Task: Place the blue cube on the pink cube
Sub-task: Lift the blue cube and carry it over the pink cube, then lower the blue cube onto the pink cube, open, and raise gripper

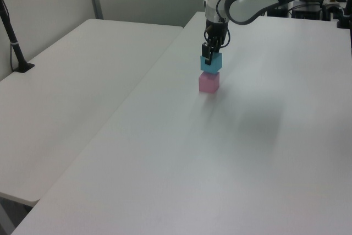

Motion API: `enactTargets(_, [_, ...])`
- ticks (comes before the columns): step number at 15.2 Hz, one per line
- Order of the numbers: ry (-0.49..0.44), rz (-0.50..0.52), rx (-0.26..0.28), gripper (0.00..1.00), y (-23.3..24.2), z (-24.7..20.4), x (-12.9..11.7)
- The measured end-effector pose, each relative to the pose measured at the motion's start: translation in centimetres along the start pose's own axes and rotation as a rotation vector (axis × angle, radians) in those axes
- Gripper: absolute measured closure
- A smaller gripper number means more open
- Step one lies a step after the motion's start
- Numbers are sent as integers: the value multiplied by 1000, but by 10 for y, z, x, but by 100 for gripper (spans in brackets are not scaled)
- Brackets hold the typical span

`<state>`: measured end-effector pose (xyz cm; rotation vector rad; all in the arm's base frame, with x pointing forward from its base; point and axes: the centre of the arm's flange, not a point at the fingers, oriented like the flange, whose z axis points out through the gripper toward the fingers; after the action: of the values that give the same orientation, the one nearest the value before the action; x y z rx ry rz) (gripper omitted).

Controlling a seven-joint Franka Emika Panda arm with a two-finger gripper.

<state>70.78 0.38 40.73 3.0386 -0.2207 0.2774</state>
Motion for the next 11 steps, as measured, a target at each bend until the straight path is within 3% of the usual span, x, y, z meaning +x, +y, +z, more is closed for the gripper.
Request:
enactTargets(2, [-5, -7, 1, 43, -7, 3, -2])
enactTargets(3, [-7, -9, 1, 38, -9, 4, -2])
enactTargets(7, [-1, -19, 4, 0, -16, 1, -2])
enactTargets(11, [-8, 3, -4, 0, -3, -65, -8])
